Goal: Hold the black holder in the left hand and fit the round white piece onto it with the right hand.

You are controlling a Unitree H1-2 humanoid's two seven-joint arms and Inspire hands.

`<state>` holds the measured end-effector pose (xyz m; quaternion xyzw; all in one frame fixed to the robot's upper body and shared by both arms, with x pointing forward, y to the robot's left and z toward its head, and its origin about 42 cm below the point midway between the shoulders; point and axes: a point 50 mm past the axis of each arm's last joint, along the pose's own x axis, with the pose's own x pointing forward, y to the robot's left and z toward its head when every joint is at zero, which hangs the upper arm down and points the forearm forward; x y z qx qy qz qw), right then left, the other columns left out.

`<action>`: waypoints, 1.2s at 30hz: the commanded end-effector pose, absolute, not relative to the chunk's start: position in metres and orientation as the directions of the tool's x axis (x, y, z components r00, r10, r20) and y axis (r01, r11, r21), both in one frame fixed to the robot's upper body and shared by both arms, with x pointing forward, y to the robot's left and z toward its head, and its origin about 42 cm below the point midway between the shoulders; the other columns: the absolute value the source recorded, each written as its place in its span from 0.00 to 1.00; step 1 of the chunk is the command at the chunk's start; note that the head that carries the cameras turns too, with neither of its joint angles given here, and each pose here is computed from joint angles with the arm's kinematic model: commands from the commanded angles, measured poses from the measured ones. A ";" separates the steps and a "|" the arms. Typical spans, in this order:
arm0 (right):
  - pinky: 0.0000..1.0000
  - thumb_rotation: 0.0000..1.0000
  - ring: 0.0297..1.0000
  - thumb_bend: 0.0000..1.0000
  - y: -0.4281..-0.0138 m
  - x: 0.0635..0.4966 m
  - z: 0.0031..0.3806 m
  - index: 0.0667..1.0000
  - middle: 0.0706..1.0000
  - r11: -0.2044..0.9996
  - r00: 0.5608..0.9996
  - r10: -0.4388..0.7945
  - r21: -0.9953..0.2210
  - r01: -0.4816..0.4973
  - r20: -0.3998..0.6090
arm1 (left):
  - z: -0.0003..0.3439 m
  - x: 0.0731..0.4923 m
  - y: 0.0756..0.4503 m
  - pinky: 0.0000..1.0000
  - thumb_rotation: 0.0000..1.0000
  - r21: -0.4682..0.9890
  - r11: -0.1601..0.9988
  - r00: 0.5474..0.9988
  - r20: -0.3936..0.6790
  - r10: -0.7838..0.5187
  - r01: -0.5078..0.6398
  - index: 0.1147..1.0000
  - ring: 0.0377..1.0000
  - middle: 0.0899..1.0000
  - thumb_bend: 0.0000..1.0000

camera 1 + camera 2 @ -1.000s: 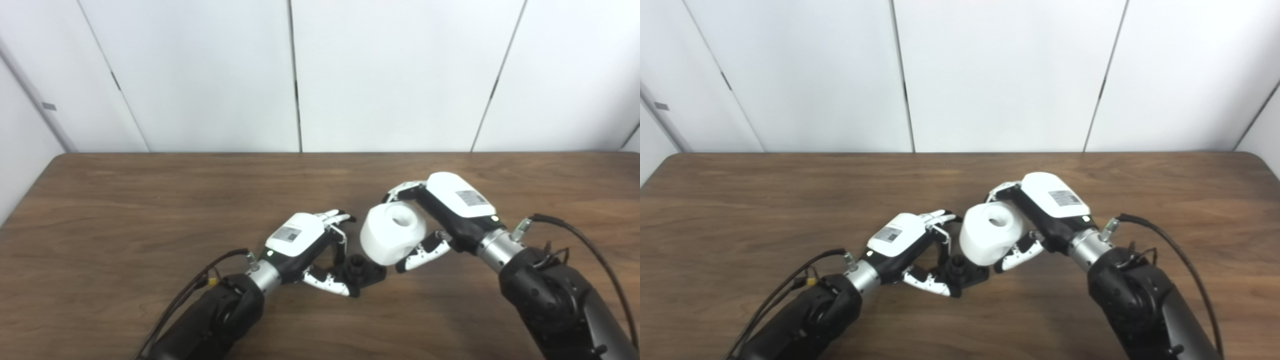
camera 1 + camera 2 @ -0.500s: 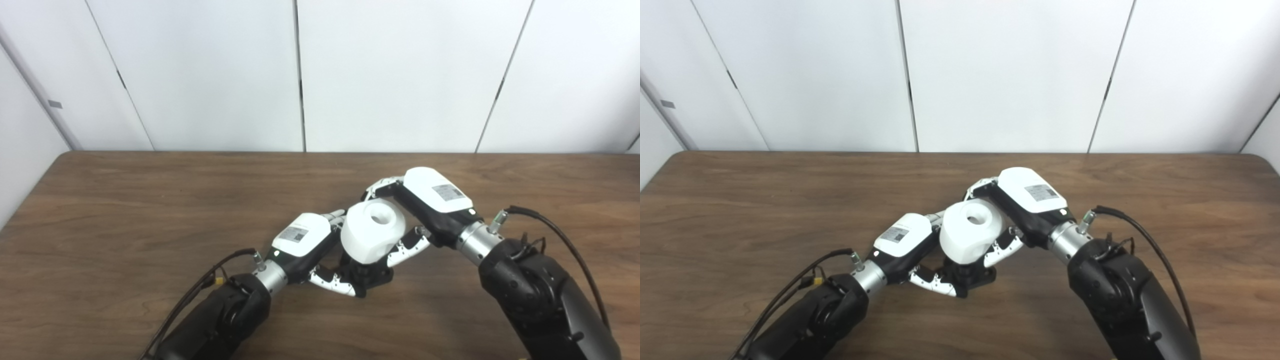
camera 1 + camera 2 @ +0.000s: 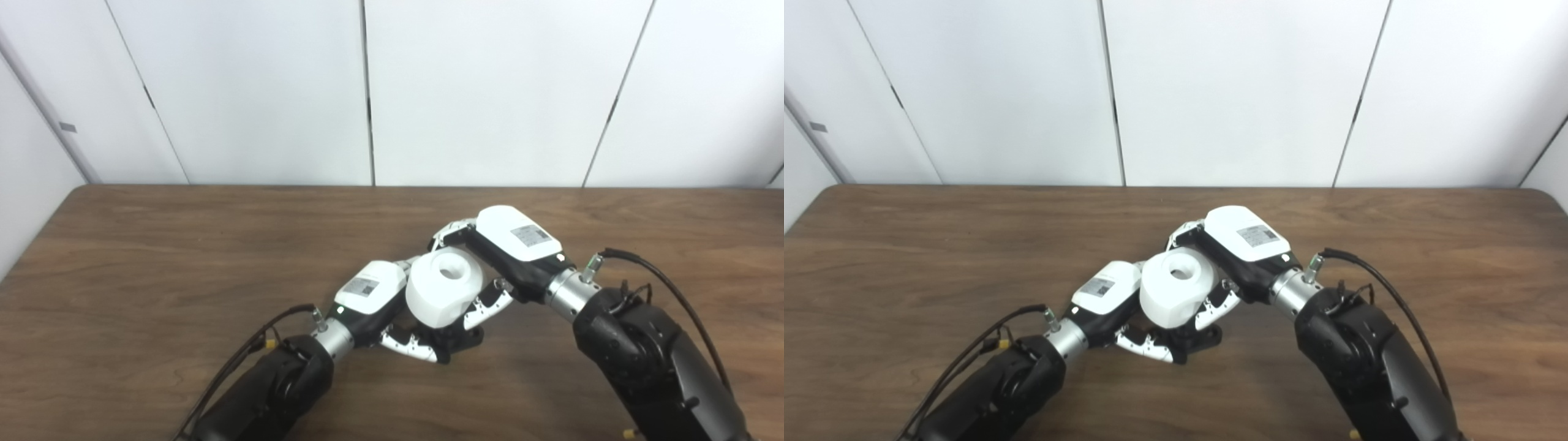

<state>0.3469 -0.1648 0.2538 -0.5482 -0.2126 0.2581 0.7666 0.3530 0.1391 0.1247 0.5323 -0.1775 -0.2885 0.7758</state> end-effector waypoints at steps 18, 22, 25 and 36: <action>0.77 0.14 0.74 0.52 -0.175 0.352 0.278 0.44 0.70 0.182 0.750 0.659 -0.978 -0.100 0.046 | 0.088 0.326 0.144 0.90 0.07 0.907 0.105 0.719 -0.249 -0.649 0.408 0.42 0.94 0.90 0.52; 0.77 0.14 0.74 0.52 -0.179 0.353 0.282 0.44 0.69 0.165 0.753 0.657 -0.982 -0.092 0.039 | 0.089 0.326 0.145 0.90 0.07 0.907 0.100 0.718 -0.253 -0.649 0.410 0.42 0.94 0.91 0.52; 0.78 0.14 0.74 0.52 -0.182 0.353 0.283 0.44 0.69 0.162 0.753 0.657 -0.983 -0.086 0.042 | 0.088 0.325 0.145 0.89 0.07 0.908 0.104 0.718 -0.247 -0.650 0.406 0.42 0.93 0.90 0.52; 0.76 0.14 0.74 0.52 -0.177 0.353 0.277 0.44 0.69 0.168 0.750 0.660 -0.979 -0.111 0.028 | 0.091 0.324 0.142 0.91 0.07 0.905 0.100 0.715 -0.254 -0.651 0.412 0.42 0.94 0.91 0.52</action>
